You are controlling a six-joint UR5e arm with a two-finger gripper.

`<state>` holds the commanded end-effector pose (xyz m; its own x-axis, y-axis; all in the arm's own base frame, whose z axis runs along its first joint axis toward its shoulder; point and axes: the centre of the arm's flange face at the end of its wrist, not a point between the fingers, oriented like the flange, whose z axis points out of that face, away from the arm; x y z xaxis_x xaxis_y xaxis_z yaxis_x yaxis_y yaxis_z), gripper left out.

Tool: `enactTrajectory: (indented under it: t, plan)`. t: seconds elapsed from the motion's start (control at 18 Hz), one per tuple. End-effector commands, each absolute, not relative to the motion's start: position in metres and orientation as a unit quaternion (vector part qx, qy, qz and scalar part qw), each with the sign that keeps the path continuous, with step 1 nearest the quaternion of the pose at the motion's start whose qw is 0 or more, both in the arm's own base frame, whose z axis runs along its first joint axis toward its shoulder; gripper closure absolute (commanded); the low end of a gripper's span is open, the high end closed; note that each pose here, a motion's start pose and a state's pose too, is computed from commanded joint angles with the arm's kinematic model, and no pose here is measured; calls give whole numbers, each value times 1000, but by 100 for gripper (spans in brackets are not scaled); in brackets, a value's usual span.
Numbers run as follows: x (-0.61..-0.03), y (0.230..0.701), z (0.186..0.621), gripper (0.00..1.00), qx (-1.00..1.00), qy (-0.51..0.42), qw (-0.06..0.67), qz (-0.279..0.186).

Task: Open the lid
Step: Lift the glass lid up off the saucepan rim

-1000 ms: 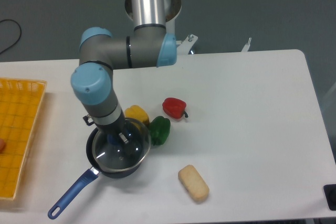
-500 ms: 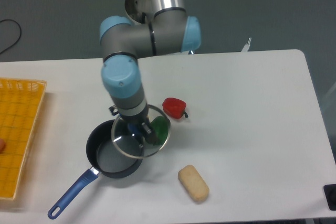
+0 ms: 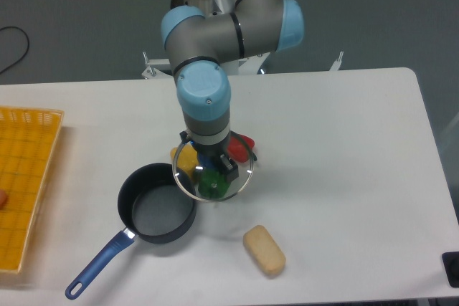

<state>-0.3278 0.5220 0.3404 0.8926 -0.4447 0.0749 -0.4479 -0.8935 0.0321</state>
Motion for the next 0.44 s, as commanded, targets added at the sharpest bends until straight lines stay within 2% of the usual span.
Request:
enactTrajectory:
  t: [0.44]
  plan:
    - [-333,518,340,42,972,-231,26,33]
